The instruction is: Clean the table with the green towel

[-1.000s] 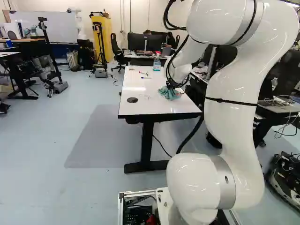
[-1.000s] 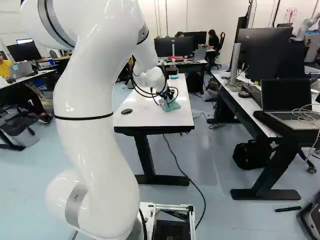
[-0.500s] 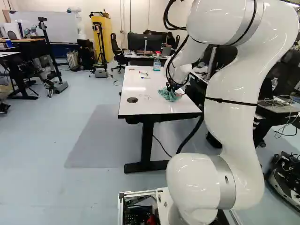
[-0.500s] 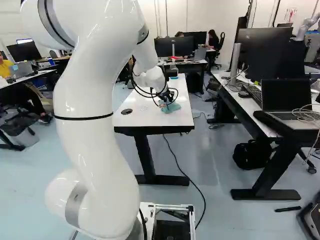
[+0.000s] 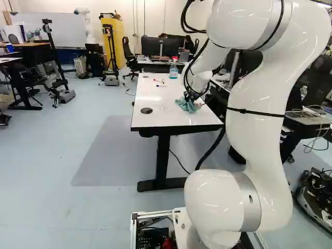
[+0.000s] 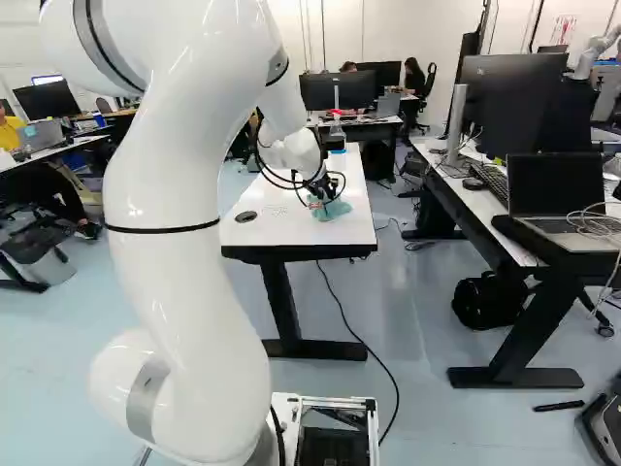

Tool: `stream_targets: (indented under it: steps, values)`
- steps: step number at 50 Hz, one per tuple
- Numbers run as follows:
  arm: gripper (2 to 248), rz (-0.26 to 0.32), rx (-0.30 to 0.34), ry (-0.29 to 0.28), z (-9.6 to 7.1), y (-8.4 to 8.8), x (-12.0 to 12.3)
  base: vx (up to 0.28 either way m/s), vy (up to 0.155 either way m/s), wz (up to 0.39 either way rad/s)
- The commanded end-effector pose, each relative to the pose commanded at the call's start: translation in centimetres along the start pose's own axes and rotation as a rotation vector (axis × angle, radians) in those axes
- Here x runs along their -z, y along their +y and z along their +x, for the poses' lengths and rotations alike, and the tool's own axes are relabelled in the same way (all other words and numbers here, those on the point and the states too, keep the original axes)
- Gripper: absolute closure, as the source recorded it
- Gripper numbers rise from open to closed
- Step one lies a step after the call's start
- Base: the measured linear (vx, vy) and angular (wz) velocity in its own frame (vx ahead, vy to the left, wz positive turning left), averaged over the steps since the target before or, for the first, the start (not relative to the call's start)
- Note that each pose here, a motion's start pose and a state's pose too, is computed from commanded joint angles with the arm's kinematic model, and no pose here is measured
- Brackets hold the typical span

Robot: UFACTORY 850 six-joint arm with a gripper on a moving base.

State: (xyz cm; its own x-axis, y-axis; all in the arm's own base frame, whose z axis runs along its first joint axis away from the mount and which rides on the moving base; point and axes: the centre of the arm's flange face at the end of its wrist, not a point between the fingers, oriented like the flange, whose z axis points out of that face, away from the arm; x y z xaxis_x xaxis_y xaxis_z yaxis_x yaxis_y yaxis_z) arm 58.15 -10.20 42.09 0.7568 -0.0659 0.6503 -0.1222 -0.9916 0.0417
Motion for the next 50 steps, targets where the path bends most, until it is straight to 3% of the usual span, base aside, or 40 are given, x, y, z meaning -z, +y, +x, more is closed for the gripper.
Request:
stream_targets:
  steps: [11,22,50]
  values:
    - [204,0.0,0.0,0.001,0.1,0.0,-0.1,0.0,0.0,0.0]
    - [204,0.006,0.008,0.011,1.3,-0.5,-1.2,0.0,0.0,0.0]
    - [204,0.054,0.063,0.014,1.4,-5.0,-1.1,0.0,0.0,0.0]
